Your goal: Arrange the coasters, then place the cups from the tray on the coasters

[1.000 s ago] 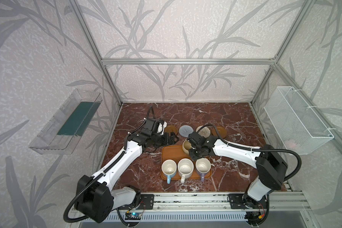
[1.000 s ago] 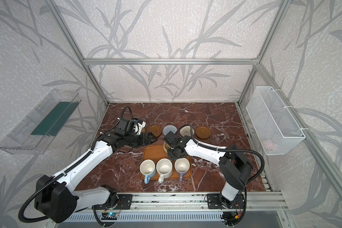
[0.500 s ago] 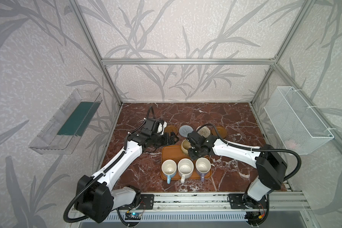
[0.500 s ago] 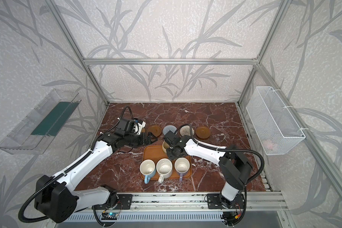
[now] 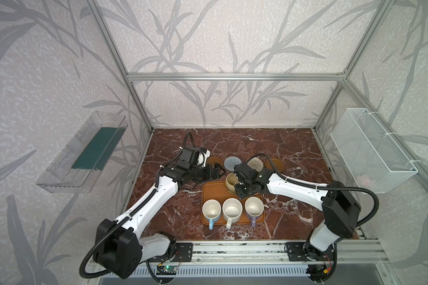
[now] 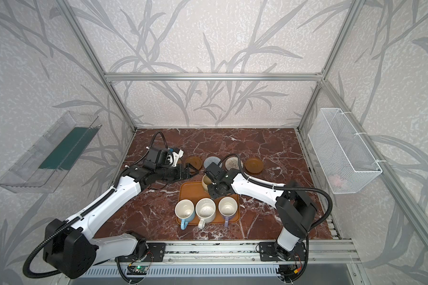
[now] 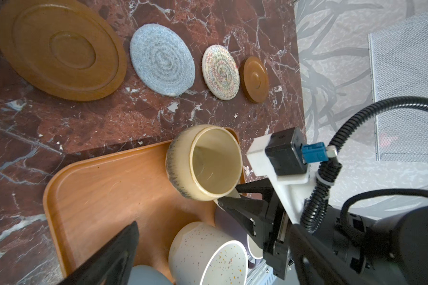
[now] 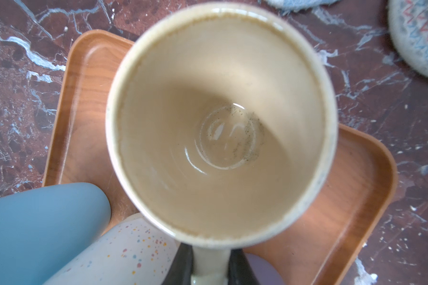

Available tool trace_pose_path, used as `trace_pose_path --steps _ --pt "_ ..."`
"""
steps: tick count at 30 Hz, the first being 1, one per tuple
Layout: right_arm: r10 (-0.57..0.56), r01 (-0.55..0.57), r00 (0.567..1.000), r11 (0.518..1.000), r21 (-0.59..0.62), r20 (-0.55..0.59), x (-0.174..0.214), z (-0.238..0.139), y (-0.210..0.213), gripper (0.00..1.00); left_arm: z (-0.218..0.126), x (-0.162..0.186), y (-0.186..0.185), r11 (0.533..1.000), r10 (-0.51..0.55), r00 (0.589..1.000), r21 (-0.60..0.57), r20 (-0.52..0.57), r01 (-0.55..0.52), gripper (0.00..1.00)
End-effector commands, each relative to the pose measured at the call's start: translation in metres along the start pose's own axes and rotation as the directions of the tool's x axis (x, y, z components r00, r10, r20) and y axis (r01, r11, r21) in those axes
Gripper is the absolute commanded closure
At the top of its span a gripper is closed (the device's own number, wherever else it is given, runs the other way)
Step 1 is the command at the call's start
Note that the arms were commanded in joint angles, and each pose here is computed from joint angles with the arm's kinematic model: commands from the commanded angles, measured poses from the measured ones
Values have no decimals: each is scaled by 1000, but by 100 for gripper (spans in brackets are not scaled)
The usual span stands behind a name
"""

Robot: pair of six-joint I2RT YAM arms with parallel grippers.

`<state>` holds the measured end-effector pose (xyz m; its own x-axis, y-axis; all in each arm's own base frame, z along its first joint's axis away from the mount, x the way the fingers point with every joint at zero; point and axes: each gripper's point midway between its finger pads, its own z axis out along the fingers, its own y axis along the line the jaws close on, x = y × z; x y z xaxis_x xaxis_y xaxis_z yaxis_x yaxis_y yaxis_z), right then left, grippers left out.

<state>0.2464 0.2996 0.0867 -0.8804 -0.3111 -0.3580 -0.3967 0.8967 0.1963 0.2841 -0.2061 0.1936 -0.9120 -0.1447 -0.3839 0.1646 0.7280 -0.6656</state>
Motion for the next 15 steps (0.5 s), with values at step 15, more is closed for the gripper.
trace_pose_path --steps 15 --pt "10 6 969 998 -64 248 -46 -55 16 100 -3 -7 -7 998 -44 997 48 59 41 3"
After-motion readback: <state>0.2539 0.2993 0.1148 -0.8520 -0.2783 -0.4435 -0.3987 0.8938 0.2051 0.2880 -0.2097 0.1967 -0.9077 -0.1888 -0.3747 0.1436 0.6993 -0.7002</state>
